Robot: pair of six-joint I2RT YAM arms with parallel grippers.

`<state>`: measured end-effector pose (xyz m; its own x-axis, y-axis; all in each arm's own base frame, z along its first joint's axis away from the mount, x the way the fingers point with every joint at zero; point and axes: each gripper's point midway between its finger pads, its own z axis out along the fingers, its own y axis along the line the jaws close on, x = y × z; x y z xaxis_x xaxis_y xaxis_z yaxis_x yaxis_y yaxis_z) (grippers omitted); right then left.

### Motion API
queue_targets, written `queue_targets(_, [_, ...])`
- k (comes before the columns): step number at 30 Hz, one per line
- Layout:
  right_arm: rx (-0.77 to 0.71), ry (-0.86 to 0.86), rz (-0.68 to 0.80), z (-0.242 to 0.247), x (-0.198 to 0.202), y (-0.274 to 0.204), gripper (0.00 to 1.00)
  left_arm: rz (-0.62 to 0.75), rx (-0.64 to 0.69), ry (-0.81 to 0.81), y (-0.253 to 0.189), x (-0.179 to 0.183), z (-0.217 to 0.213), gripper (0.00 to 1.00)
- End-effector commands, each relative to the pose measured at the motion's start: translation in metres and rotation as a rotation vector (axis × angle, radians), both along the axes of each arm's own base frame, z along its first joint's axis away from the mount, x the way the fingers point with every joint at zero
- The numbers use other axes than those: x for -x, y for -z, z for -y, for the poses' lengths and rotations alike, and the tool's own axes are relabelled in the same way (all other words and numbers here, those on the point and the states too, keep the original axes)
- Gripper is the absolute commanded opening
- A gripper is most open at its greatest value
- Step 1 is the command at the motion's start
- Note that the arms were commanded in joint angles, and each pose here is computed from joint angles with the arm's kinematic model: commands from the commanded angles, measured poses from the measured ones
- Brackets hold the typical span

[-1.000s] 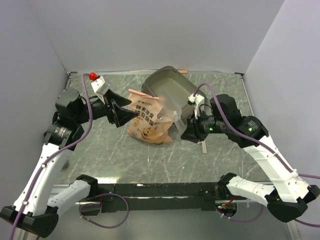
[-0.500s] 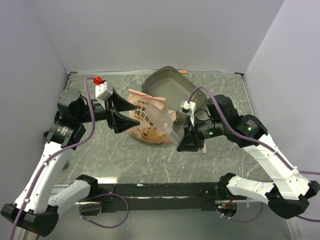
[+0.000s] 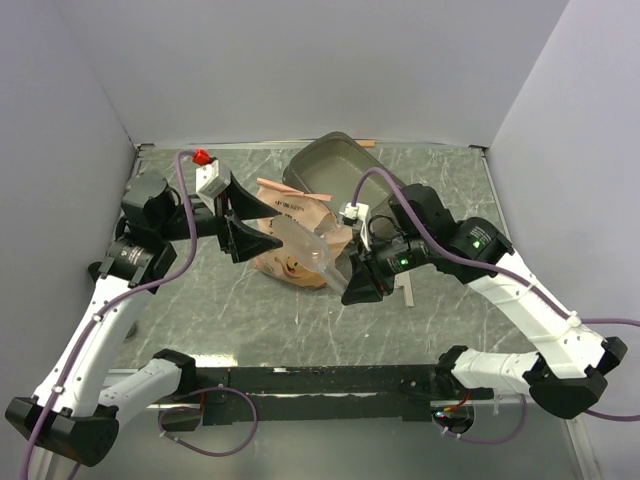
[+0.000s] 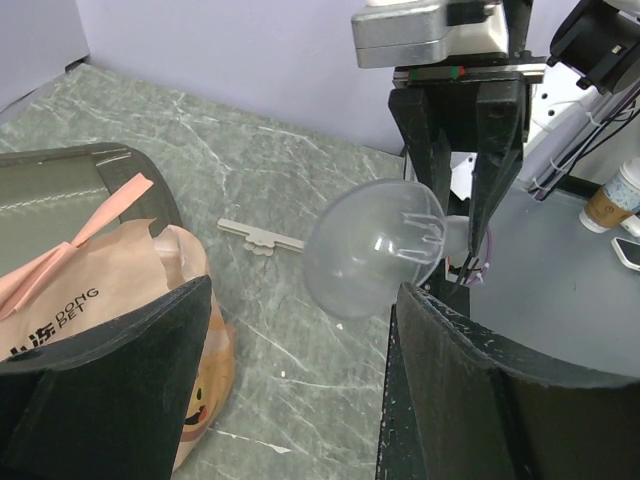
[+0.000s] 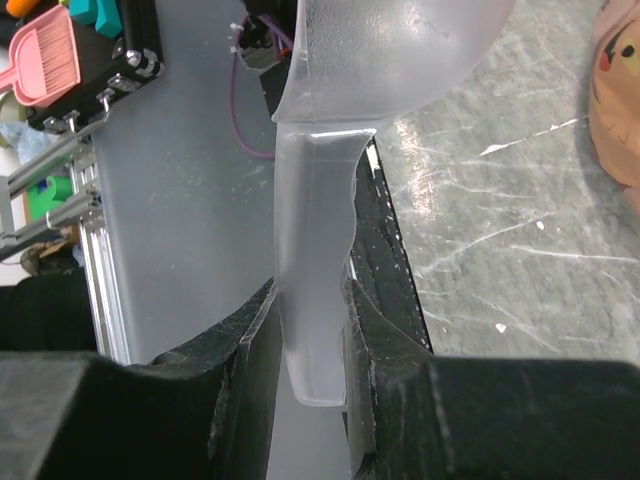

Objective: Fill the litter box with clean litter

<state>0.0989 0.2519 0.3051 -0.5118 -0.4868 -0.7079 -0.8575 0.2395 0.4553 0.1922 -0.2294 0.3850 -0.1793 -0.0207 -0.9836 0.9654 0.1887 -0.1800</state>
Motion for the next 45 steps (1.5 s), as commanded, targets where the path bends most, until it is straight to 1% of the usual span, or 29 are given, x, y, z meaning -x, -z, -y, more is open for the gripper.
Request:
queue_targets(1, [-0.043, -0.043, 0.060, -0.006, 0.004, -0.022, 0.01, 0.053, 0.014, 0.039, -0.010, 0.002, 0.004, 0.79])
queue_targets(10, [-0.021, -0.074, 0.060, -0.009, 0.008, -0.023, 0.01, 0.060, 0.015, 0.050, -0.011, -0.001, 0.008, 0.79])
queue_targets(18, [0.000, -0.086, 0.049, -0.009, 0.012, -0.013, 0.01, 0.076, 0.017, 0.049, -0.014, 0.000, 0.008, 0.79])
queue_targets(29, [0.032, -0.082, 0.038, -0.007, 0.013, -0.002, 0.00, 0.090, 0.013, 0.054, -0.013, 0.002, 0.008, 0.74])
queue_targets(31, [0.030, -0.080, 0.038, -0.007, 0.014, -0.002, 0.00, 0.093, 0.014, 0.056, -0.012, 0.003, 0.007, 0.69])
queue_targets(32, [0.029, -0.077, 0.041, -0.007, 0.013, -0.002, 0.01, 0.093, 0.013, 0.066, -0.012, 0.005, 0.008, 0.64])
queue_targets(33, [0.029, -0.075, 0.041, -0.006, 0.013, -0.001, 0.01, 0.090, 0.012, 0.068, -0.011, 0.004, 0.008, 0.48])
queue_targets(34, [0.030, -0.075, 0.040, -0.006, 0.014, -0.001, 0.01, 0.090, 0.010, 0.072, -0.010, 0.005, 0.008, 0.41])
queue_targets(36, [0.032, -0.069, 0.039, -0.005, 0.013, -0.001, 0.02, 0.089, 0.009, 0.077, -0.010, 0.005, 0.008, 0.31])
queue_targets(37, [0.035, -0.068, 0.038, -0.005, 0.014, 0.000, 0.09, 0.087, 0.008, 0.079, -0.009, 0.006, 0.009, 0.20])
queue_targets(38, [0.034, -0.066, 0.044, -0.004, 0.013, -0.002, 0.14, 0.089, 0.008, 0.080, -0.009, 0.006, 0.009, 0.15])
queue_targets(39, [0.041, -0.051, 0.051, -0.004, 0.011, -0.001, 0.25, 0.090, 0.009, 0.083, -0.009, 0.008, 0.009, 0.02])
queue_targets(41, [0.036, -0.022, 0.073, -0.002, 0.007, -0.007, 0.35, 0.090, 0.008, 0.079, -0.009, 0.009, 0.009, 0.01])
queue_targets(42, [0.047, 0.010, 0.097, 0.000, 0.000, -0.008, 0.45, 0.089, 0.008, 0.068, -0.009, 0.008, 0.009, 0.01])
queue_targets(44, [0.052, 0.066, 0.140, 0.002, -0.009, -0.016, 0.53, 0.081, 0.010, 0.037, -0.010, 0.007, 0.007, 0.01])
queue_targets(45, [0.061, 0.099, 0.164, 0.005, -0.015, -0.019, 0.61, 0.067, 0.014, 0.008, -0.011, 0.004, 0.007, 0.01])
